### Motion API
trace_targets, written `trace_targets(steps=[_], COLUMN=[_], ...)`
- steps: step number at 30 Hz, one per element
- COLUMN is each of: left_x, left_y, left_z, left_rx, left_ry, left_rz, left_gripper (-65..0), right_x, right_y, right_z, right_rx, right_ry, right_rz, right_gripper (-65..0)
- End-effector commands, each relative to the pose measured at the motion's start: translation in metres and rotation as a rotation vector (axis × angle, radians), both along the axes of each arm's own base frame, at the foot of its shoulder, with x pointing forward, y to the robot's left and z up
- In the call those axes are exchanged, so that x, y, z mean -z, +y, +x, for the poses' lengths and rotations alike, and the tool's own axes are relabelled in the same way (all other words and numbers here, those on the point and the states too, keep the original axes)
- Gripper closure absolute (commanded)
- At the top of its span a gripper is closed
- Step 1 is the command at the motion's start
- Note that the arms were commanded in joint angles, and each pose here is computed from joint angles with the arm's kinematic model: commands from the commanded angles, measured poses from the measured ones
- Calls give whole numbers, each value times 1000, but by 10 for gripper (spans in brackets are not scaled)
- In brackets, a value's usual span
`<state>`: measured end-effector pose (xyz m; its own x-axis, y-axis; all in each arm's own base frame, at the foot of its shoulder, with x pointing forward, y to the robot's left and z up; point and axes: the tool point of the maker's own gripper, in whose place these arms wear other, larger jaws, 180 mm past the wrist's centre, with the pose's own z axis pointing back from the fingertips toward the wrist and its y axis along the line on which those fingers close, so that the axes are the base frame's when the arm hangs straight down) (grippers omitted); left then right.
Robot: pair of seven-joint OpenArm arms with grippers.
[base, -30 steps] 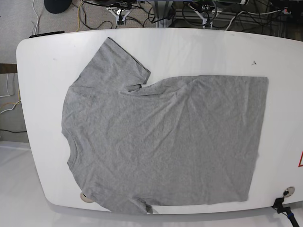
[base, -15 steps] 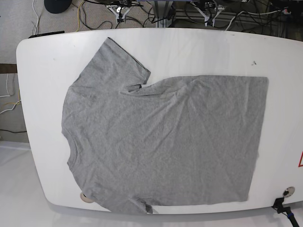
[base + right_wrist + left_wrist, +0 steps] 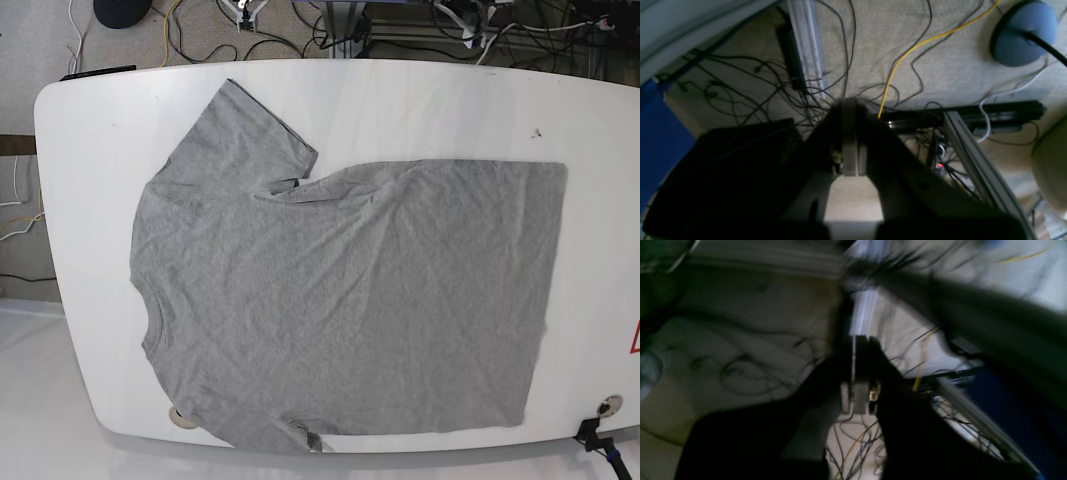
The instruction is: Fold the T-shirt properly
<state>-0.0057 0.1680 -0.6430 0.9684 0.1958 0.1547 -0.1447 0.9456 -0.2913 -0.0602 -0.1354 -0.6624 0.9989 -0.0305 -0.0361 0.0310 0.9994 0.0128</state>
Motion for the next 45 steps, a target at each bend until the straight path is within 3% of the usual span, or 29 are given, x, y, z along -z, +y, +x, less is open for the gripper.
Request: trace_targets(steps=[1, 5, 15, 24, 33, 40, 45], left_x=[-4, -15, -59, -138, -242, -296, -317], left_y=[8, 18, 29, 1, -25, 2, 42], left_z=[0, 5, -40, -28, 19, 58, 79], left_rx=[5, 22, 75, 148, 161, 166, 149], left_ry=[-40, -125, -204, -361, -586, -704, -730], left_rz=[19, 49, 54, -2, -24, 89, 229], left_gripper=[0, 0, 0, 0, 0, 0, 0], right_x=[-3, -11, -50, -115, -185, -252, -265], right_y=[-19, -41, -57, -50, -35, -26, -38], right_z=[-12, -21, -43, -23, 13, 67, 106], right_rx=[-7, -23, -71, -115, -138, -160, -108], right_ry=[-1, -44, -190, -380, -528, -661, -724], right_rz=[-28, -59, -60, -29, 4, 13, -5], right_gripper=[0, 0, 0, 0, 0, 0, 0])
